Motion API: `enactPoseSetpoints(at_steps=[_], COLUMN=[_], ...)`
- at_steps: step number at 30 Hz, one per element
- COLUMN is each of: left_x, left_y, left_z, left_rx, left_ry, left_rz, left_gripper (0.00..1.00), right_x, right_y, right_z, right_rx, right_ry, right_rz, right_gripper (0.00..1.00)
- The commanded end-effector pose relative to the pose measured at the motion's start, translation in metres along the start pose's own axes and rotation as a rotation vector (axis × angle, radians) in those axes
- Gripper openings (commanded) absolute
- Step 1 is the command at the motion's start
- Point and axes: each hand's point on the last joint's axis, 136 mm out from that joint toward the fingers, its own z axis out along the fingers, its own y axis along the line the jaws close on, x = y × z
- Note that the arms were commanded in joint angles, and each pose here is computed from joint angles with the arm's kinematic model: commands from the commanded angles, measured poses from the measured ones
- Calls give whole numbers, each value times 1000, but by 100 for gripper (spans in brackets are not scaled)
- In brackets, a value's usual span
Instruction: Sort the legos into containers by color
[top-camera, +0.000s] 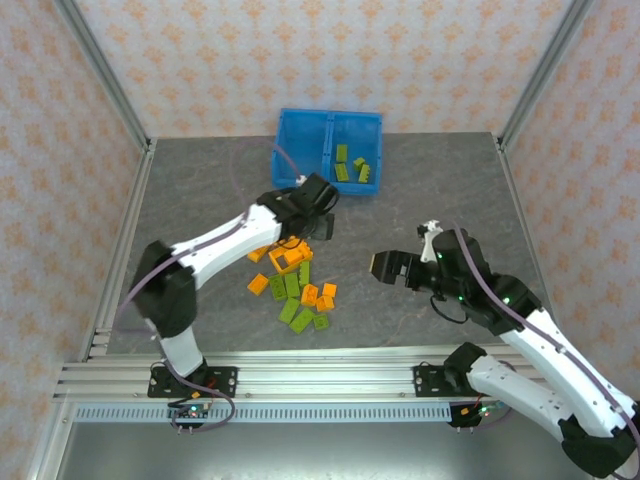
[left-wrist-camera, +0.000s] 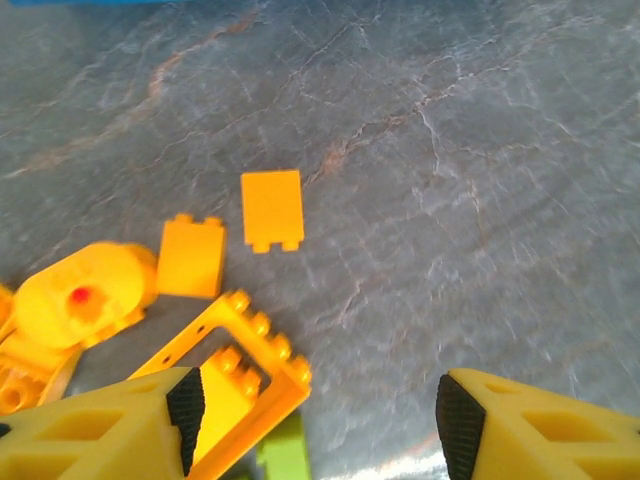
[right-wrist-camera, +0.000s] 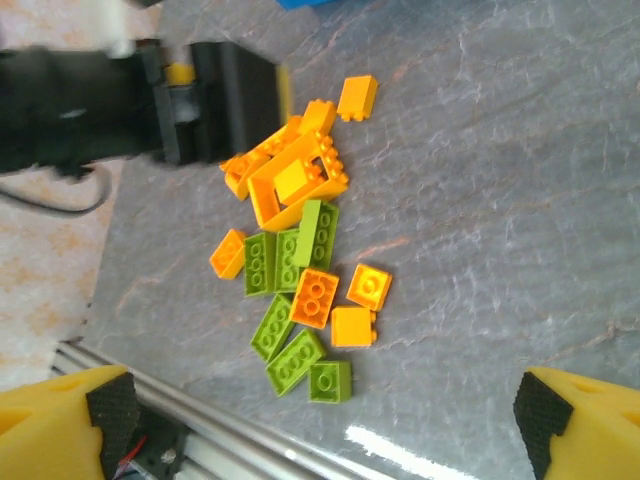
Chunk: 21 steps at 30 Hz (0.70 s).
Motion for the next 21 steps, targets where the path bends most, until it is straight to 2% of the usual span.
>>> enactPoseSetpoints(at_steps=[1, 2, 10, 17, 21], left_x=[-18, -18, -23, 4, 16], left_y=[8, 9, 16, 17, 18], left_z=[7, 26, 88, 118, 129], left_rx=[-89, -110, -72, -77, -79], left_ry=[3, 30, 140, 237, 260], left_rz=[-3, 7, -26, -12, -13], left_gripper=[63, 62, 61, 63, 58], right_x=[7, 3, -23, -31, -36], right_y=[3, 5, 10, 13, 22], right_z=[-18, -22, -31, -19, -18], right_rx=[9, 12, 74, 96, 84], right_ry=[41, 30, -35, -26, -14], right_rz=[67, 69, 86, 99, 93], right_gripper=[100, 99, 99, 99, 99])
